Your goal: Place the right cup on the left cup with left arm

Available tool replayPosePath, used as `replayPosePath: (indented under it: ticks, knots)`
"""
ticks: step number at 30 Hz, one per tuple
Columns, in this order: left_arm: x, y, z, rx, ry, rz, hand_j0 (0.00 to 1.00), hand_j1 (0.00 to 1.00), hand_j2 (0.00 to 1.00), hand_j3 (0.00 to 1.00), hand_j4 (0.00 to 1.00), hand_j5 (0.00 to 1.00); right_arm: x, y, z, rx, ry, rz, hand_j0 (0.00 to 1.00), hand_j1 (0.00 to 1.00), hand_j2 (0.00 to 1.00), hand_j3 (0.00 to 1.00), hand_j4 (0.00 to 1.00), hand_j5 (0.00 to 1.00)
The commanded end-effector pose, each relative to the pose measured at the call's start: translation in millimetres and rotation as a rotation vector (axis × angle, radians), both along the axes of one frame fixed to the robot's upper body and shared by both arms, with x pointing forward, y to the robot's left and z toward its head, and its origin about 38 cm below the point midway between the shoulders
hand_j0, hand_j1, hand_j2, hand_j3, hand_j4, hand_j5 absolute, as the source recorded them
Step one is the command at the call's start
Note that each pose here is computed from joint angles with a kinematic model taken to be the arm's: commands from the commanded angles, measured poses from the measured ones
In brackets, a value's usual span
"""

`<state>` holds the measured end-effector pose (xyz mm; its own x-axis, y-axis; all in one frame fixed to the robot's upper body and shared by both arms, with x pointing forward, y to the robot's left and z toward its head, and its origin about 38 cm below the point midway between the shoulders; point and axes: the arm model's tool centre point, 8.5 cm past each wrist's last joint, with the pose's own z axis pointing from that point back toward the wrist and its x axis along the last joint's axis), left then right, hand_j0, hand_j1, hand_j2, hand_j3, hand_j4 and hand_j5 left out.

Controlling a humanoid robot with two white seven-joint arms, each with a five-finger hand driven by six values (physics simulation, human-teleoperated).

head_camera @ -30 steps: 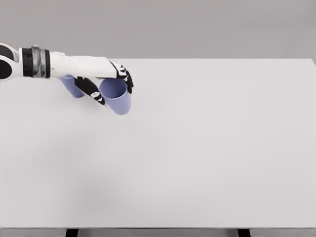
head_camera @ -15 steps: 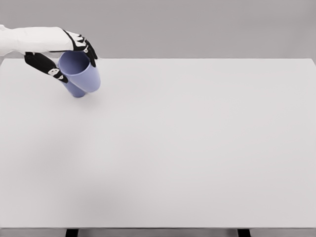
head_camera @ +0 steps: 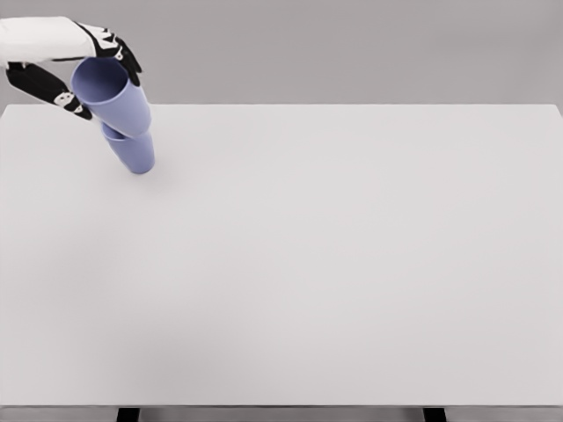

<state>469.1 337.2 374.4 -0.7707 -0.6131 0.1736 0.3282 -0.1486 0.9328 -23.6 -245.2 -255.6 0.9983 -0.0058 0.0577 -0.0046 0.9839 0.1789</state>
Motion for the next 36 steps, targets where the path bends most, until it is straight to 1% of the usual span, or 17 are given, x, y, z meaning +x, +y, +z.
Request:
replayPosePath:
  ticks: [1,8,12,17,36]
  knots:
    - [4.9,10.7,0.3,-0.008,0.002,0.039,0.53,0.53,0.53,0.53,0.53,0.53,0.0,0.0,0.0,0.000,0.000,0.000,1.00,1.00,1.00,1.00,1.00,1.00]
    - [18.0,28.2,-3.2,-0.008,0.009,0.110,0.53,0.53,0.53,0.53,0.53,0.53,0.0,0.0,0.0,0.000,0.000,0.000,1.00,1.00,1.00,1.00,1.00,1.00]
    - [27.0,23.8,-10.2,-0.009,0.023,0.117,0.53,0.53,0.53,0.53,0.53,0.53,-1.0,0.0,0.0,0.000,0.001,0.000,1.00,1.00,1.00,1.00,1.00,1.00]
    - [34.2,21.6,-16.4,-0.011,0.036,0.127,0.53,0.53,0.53,0.53,0.53,0.53,-1.0,0.0,0.0,0.000,0.001,0.000,1.00,1.00,1.00,1.00,1.00,1.00]
    - [34.1,23.6,-18.8,-0.008,0.040,0.132,0.53,0.53,0.53,0.53,0.53,0.53,0.0,0.0,0.0,0.000,0.000,0.000,1.00,1.00,1.00,1.00,1.00,1.00]
